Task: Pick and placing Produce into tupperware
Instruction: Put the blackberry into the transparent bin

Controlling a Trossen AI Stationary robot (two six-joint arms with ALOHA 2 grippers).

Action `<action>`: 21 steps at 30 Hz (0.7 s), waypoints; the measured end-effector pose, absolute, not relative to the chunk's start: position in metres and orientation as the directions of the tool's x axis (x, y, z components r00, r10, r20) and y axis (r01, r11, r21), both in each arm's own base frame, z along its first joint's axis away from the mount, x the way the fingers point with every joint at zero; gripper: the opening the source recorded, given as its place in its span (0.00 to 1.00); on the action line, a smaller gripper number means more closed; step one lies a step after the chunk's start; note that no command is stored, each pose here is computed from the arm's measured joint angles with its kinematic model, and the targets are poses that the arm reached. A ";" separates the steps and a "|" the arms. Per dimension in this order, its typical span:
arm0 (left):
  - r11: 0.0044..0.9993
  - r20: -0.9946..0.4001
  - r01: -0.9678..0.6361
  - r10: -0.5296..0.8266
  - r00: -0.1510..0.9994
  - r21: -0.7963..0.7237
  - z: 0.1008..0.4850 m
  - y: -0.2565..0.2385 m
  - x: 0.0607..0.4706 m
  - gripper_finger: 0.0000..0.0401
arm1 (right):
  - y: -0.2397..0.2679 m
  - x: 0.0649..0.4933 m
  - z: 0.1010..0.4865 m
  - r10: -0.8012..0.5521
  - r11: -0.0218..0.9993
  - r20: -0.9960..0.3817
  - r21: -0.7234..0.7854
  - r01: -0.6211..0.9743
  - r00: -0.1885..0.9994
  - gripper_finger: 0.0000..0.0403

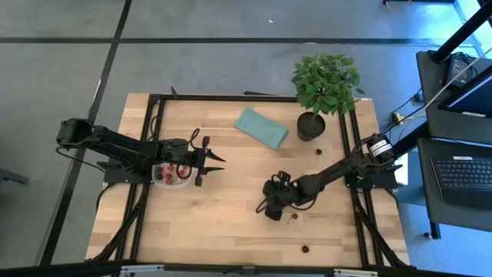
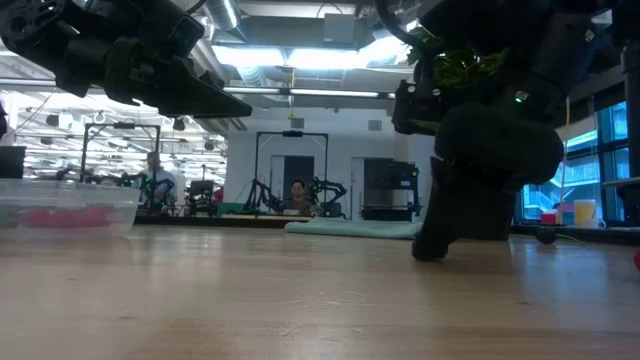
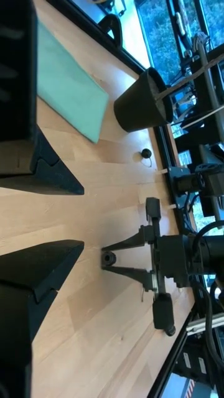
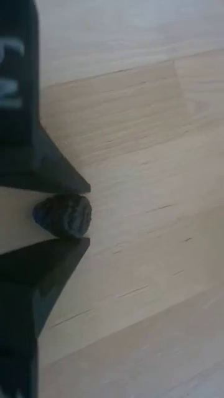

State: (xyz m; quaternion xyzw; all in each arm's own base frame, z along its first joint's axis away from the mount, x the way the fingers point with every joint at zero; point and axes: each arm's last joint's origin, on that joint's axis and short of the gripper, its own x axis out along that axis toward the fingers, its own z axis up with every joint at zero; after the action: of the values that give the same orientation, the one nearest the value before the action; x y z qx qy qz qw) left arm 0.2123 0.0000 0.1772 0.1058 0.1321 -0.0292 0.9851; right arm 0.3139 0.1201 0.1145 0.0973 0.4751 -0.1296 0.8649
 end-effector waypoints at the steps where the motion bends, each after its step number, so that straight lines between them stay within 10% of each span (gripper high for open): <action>1: 0.976 -0.266 0.086 -0.030 0.963 0.201 0.177 0.000 0.212 0.30 | 0.120 0.314 0.114 -0.130 0.948 -0.847 0.046 0.316 0.515 0.28; 17: 0.973 -0.230 0.070 -0.018 0.973 0.220 0.181 0.000 0.213 0.30 | 0.113 0.348 0.145 -0.124 0.937 -0.784 0.109 0.332 0.609 0.24; 21: 0.878 -0.230 0.128 -0.021 0.973 0.461 0.181 -0.001 0.213 0.30 | 0.101 0.373 0.170 -0.164 0.950 -0.671 0.088 0.298 0.723 0.24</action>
State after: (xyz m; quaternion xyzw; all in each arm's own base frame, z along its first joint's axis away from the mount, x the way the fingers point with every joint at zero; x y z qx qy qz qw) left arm 0.2133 -0.0007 0.1808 0.2436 0.1095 -0.0385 0.9629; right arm 0.3733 0.1008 0.1702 0.0954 0.3506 -0.1252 0.9232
